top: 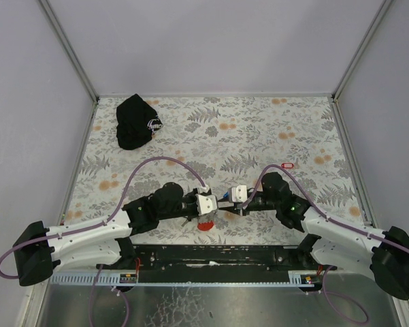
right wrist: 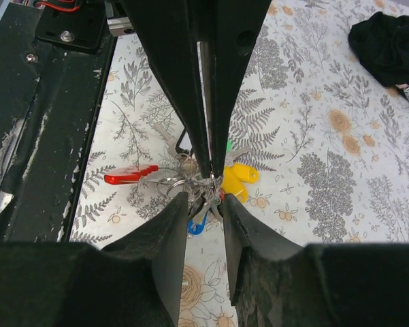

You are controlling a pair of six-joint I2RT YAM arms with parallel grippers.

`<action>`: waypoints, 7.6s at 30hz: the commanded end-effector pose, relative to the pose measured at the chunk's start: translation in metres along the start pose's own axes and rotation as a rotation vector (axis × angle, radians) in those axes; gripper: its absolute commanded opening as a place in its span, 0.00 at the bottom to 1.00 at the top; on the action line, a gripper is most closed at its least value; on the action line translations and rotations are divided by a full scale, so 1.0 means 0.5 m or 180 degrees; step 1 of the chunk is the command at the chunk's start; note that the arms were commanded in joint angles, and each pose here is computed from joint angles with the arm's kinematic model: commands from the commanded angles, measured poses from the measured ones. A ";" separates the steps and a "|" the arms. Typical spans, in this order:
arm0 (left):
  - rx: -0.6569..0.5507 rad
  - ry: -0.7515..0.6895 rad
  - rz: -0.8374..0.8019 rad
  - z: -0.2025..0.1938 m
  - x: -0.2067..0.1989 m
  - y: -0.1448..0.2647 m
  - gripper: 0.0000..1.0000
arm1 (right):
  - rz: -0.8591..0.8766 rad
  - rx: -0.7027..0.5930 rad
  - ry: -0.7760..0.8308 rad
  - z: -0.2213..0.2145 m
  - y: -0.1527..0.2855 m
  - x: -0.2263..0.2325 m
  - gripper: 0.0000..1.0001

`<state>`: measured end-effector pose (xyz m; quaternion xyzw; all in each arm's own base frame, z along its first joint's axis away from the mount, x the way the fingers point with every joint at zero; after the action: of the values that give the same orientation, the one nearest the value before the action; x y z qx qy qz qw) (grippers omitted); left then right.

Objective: Put the keys on the keyring

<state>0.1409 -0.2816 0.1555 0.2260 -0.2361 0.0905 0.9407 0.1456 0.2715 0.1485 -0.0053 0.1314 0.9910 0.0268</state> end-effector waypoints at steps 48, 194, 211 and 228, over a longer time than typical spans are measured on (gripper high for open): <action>-0.0136 -0.0028 0.0083 0.020 0.010 -0.008 0.00 | -0.0023 -0.0352 0.0199 0.040 -0.009 -0.011 0.00; -0.0624 -0.0020 0.0100 0.022 -0.002 0.007 0.00 | 0.0215 -0.0082 0.0383 0.045 0.020 0.028 0.00; -0.0628 -0.0001 0.0116 0.023 0.002 0.008 0.00 | 0.0255 -0.0073 0.0394 0.044 0.016 0.031 0.00; -0.0652 0.0010 0.0100 0.024 0.002 0.009 0.00 | 0.0254 -0.0020 0.0380 0.037 0.014 0.033 0.00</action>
<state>0.1323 -0.2754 0.1440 0.1621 -0.2293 0.0776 0.9566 0.1322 0.2654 0.1583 -0.0419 0.1458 0.9884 -0.0070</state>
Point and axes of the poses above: each gripper's point midway between its finger pads, its own y axis back along the fingers, its own x axis along the line the jaws close on, z = x × y, the point moved 2 cm from there along y, back along the fingers, and after that the axes turned 15 degrees about -y, right-handed, at the moved point
